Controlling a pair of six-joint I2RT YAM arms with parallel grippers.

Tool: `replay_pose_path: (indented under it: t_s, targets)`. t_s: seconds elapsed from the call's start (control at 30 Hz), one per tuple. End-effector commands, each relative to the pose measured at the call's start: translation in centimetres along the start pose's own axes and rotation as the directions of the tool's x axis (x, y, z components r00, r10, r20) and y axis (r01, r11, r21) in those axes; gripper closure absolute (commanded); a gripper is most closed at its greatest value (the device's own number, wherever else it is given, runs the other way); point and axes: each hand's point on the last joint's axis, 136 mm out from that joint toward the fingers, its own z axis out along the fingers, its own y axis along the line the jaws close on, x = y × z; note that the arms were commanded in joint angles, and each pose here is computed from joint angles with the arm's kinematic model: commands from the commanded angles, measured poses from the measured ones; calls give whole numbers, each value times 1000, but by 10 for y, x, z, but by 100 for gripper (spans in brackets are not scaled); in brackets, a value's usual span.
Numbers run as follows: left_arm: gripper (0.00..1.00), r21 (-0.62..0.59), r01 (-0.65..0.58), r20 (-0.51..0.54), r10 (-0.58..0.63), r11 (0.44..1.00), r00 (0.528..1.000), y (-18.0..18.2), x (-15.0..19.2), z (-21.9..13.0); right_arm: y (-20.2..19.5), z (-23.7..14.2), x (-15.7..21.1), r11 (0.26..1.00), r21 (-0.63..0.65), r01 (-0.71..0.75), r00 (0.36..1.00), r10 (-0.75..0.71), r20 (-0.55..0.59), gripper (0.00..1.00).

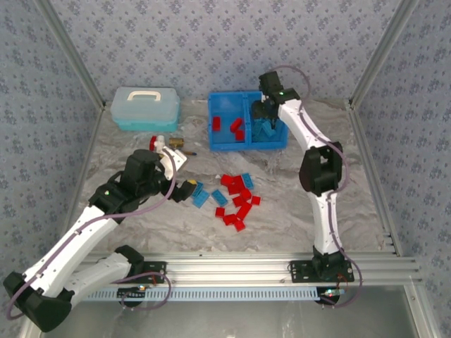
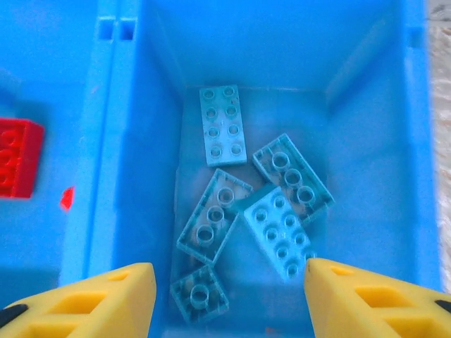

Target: Sort the legos into containers by color

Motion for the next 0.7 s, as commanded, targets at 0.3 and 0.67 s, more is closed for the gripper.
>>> replay_pose_path:
  t_s: [0.3,0.67]
  targets:
    - [1,-179,428,-201,-459,886,865,18,14,45,46,-176,99,965,-259,52,952,31,305,11]
    - [12,-286,433,-442,-519,855,732,8,88,148,38,-174,153,959,-267,91,977,-33,213,0]
